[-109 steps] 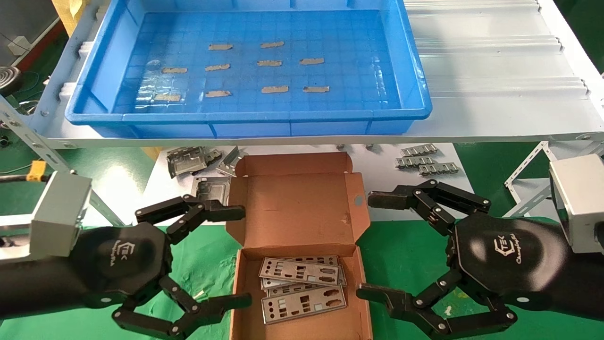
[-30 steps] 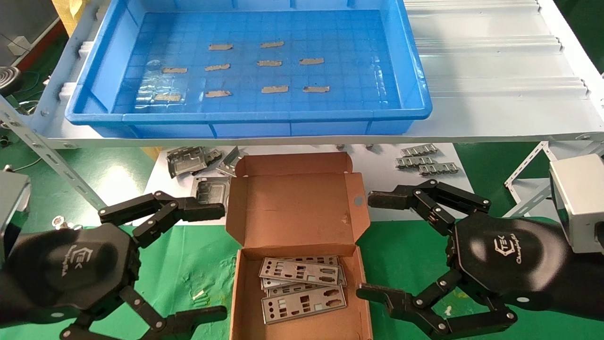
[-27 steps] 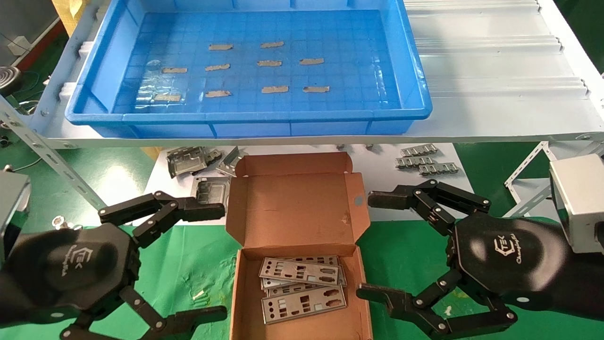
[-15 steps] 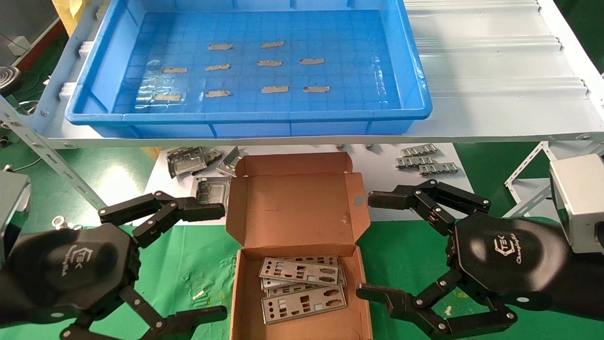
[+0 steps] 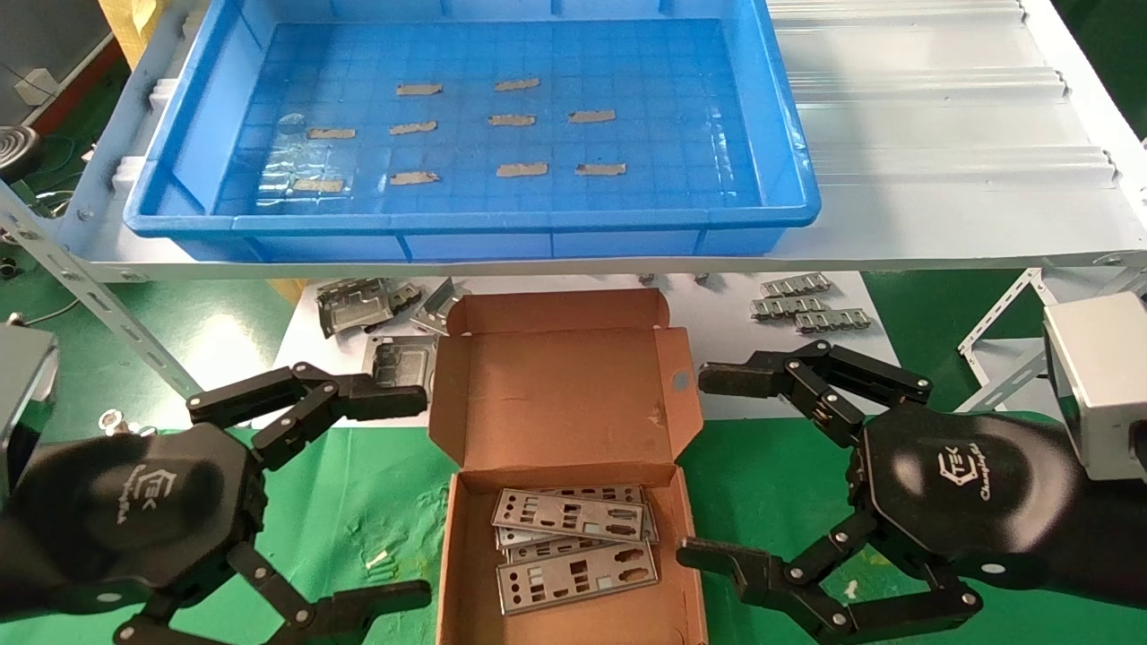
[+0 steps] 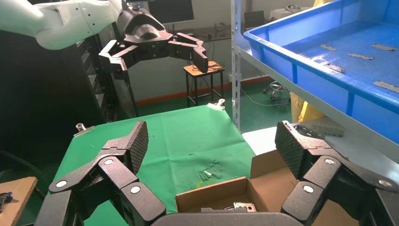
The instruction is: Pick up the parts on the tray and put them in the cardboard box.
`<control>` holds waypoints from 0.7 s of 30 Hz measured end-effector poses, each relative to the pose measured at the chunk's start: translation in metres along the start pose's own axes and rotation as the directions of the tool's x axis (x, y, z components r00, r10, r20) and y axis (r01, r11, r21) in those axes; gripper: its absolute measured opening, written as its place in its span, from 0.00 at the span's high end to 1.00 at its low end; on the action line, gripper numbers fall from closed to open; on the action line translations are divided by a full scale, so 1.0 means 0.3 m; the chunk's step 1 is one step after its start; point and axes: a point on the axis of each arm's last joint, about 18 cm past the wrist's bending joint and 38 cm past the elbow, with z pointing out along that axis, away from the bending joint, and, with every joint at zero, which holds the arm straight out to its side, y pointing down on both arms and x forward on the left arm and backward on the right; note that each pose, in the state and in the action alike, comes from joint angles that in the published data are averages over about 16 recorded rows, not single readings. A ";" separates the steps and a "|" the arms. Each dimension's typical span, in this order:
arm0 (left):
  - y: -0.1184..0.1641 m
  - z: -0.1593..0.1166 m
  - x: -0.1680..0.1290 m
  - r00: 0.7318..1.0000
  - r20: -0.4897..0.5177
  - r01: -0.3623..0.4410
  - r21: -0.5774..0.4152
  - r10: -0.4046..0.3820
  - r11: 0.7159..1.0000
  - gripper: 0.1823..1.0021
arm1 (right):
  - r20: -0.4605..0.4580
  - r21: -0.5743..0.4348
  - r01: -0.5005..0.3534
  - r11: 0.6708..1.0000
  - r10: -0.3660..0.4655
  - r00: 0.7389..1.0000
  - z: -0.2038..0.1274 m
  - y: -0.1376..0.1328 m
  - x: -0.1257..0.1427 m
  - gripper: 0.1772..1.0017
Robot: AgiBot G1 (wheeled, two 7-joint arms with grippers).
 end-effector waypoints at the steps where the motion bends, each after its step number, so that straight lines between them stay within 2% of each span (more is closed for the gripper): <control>1: 0.000 0.000 0.000 1.000 0.000 0.000 0.000 0.000 1.000 0.00 | 0.000 0.000 0.000 1.000 0.000 1.000 0.000 0.000 0.000 0.00; 21: 0.000 0.000 0.000 1.000 0.000 0.000 0.000 0.000 1.000 0.00 | 0.000 0.000 0.000 1.000 0.000 1.000 0.000 0.000 0.000 0.00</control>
